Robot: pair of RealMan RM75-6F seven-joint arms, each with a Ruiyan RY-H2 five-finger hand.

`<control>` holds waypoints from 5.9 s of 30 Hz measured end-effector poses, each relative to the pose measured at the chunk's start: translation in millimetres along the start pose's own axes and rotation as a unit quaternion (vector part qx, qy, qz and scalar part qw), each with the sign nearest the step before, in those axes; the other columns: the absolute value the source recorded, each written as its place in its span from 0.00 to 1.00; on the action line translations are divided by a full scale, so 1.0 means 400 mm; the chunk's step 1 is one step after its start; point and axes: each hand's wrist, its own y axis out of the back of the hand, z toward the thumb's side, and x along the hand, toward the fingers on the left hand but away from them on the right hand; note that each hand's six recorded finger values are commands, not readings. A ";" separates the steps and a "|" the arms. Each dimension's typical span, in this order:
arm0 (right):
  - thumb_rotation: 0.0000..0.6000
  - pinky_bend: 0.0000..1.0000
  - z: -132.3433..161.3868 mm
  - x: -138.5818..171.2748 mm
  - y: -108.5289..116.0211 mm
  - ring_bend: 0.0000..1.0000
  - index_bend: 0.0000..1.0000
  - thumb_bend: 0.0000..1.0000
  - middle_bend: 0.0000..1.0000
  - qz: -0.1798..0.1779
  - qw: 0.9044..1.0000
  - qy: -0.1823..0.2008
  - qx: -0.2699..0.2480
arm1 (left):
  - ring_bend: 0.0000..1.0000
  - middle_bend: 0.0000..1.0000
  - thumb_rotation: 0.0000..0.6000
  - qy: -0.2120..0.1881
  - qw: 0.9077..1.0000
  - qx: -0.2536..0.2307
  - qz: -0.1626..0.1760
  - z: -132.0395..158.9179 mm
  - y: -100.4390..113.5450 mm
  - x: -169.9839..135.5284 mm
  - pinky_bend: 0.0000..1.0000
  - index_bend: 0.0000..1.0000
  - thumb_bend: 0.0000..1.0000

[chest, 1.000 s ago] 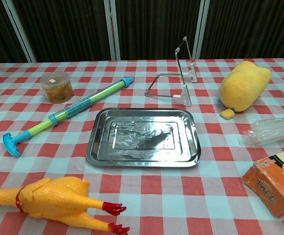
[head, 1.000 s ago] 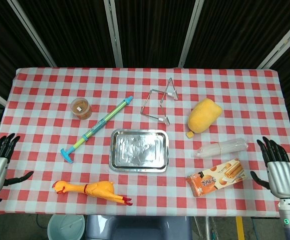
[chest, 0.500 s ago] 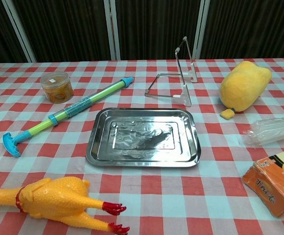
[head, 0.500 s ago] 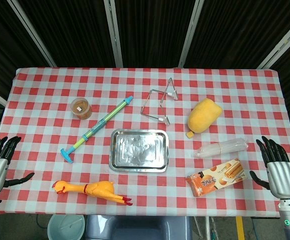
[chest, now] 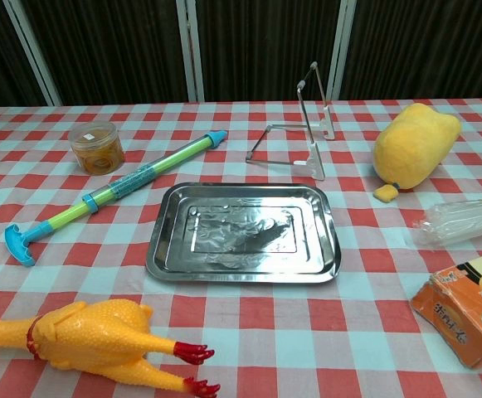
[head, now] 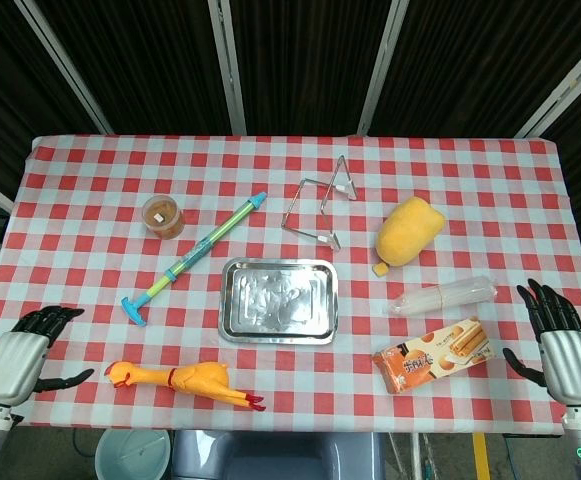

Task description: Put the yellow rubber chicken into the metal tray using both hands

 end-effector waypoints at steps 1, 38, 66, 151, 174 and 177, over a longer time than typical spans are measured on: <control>1.00 0.11 -0.002 0.002 0.000 0.00 0.00 0.27 0.00 0.001 1.000 0.000 0.000 | 0.25 0.30 1.00 -0.004 1.000 0.003 -0.006 0.007 -0.012 0.001 0.31 0.26 0.00; 1.00 0.11 -0.022 0.014 0.000 0.00 0.00 0.27 0.00 0.012 1.000 -0.015 -0.010 | 0.36 0.43 1.00 -0.145 0.974 0.095 -0.147 0.242 -0.257 0.104 0.39 0.35 0.19; 1.00 0.11 -0.022 -0.004 -0.005 0.00 0.00 0.27 0.00 0.024 0.999 -0.006 -0.025 | 0.59 0.68 1.00 -0.196 0.969 0.062 -0.138 0.299 -0.236 0.111 0.66 0.61 0.70; 1.00 0.10 0.567 -0.342 -0.036 0.06 0.01 0.27 0.08 0.233 0.939 0.140 -0.212 | 0.65 0.75 1.00 -0.308 0.927 0.209 0.038 0.866 0.153 0.477 0.78 0.66 0.73; 1.00 0.72 0.553 -0.373 -0.064 0.61 0.70 0.89 0.61 0.247 0.939 0.127 -0.202 | 0.65 0.75 1.00 -0.324 0.924 0.201 0.023 0.868 0.137 0.467 0.78 0.66 0.71; 1.00 0.80 0.551 -0.375 -0.067 0.71 0.81 0.90 0.71 0.247 0.939 0.128 -0.201 | 0.65 0.75 1.00 -0.324 0.924 0.202 0.022 0.866 0.134 0.468 0.78 0.66 0.67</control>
